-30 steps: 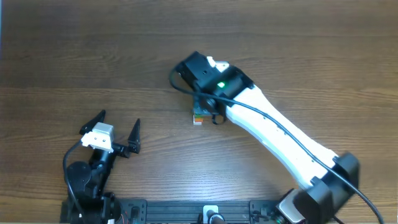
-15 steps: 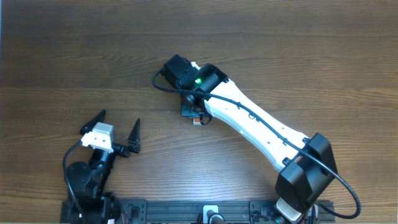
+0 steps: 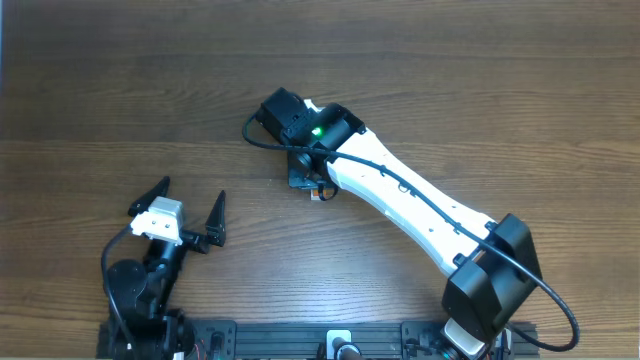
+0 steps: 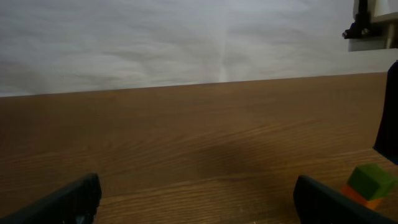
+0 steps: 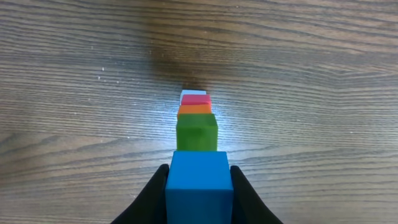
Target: Stack Cubes
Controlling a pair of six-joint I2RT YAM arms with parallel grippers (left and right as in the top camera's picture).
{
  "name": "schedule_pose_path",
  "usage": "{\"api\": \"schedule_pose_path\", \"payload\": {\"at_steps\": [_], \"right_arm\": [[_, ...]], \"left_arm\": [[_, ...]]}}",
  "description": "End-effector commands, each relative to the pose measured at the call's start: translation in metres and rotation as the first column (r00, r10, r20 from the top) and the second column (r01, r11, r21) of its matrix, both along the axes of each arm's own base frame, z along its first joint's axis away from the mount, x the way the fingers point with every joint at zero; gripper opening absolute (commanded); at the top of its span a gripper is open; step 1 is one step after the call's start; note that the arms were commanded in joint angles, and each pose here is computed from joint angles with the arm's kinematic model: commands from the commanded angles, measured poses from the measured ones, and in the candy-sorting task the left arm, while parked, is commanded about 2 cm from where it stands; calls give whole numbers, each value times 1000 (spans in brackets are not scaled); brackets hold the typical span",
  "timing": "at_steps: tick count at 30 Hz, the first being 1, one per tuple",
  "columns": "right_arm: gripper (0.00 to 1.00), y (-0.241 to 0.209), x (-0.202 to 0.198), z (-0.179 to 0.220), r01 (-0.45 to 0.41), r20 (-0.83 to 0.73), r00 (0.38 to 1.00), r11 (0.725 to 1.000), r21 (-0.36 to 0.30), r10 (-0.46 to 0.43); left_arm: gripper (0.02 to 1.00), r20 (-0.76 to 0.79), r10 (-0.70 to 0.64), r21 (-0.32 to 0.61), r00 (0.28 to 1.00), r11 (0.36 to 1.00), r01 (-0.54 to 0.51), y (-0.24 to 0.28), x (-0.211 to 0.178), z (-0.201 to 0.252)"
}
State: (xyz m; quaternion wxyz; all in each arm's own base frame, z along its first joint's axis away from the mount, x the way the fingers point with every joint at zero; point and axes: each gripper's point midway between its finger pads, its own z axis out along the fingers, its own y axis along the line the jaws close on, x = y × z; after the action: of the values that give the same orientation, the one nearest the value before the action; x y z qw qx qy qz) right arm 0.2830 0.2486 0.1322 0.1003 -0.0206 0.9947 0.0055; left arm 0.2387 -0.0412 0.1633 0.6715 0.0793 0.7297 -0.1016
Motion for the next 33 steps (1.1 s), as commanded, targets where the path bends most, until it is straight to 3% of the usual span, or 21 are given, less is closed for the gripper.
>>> {"api": "schedule_pose_path", "payload": {"at_steps": [1, 33], "right_arm": [[12, 9, 4, -4, -12, -3, 1000, 1000, 6, 12], [12, 12, 6, -19, -12, -22, 1000, 1000, -15, 12]], "left_arm": [[1000, 6, -15, 10, 1000, 1000, 15, -3, -1, -1], [998, 6, -15, 10, 1000, 1000, 15, -3, -1, -1]]}}
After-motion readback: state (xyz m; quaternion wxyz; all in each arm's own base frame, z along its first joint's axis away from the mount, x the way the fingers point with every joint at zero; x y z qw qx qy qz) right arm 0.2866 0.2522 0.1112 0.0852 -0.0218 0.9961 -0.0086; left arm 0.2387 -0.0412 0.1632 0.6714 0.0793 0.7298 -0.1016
